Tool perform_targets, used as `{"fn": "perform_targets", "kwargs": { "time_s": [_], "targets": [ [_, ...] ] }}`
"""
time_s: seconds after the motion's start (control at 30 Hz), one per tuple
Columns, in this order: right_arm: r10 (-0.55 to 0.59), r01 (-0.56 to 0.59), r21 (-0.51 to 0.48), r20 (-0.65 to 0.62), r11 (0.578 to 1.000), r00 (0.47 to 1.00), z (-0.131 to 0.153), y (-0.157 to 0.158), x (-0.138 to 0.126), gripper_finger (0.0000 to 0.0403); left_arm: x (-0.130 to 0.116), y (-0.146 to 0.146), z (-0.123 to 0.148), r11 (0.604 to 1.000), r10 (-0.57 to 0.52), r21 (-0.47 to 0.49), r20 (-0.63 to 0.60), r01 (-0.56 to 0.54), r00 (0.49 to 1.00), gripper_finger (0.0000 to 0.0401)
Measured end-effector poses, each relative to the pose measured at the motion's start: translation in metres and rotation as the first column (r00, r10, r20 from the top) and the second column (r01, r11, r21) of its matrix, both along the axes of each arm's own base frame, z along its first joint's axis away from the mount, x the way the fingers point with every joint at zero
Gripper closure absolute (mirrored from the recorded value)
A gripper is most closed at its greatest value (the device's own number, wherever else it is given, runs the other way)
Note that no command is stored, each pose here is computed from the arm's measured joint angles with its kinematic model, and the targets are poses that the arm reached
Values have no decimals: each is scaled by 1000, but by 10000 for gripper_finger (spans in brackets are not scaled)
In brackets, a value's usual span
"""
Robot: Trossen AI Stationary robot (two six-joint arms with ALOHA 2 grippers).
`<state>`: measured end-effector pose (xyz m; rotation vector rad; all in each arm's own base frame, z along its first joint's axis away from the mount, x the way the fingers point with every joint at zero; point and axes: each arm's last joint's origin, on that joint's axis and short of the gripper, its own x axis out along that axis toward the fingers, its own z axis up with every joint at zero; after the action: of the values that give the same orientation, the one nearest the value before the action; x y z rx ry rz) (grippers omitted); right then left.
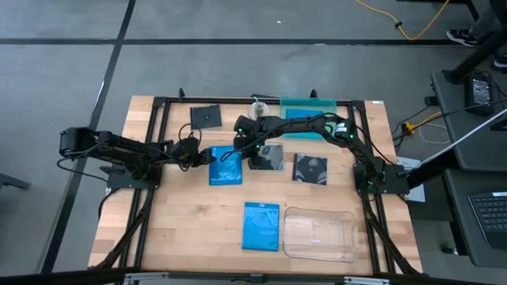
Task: Pick & place jewel cases by type
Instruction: Put the left blue CD case into the blue bin
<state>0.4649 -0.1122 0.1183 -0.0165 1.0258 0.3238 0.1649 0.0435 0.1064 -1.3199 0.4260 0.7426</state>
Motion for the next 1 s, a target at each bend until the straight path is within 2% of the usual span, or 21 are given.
{"fn": "perform_targets", "kwargs": {
  "time_s": [0.23,0.4,0.8,1.0],
  "targets": [
    [-10,11,28,-20,1000,1000,-10,0,0,395,3,1,3,1000,-15,13,50,15,999,177],
    [-7,8,27,-16,1000,1000,-10,0,1,395,4,-2,10,996,-89,-16,29,89,996,177],
    [-5,5,25,-15,1000,1000,-10,0,1,395,8,-2,30,993,-114,-26,-1,114,993,177],
    [-4,5,24,-14,1000,1000,-10,0,1,395,8,-2,32,994,-110,-27,-2,110,994,177]
  ]
}}
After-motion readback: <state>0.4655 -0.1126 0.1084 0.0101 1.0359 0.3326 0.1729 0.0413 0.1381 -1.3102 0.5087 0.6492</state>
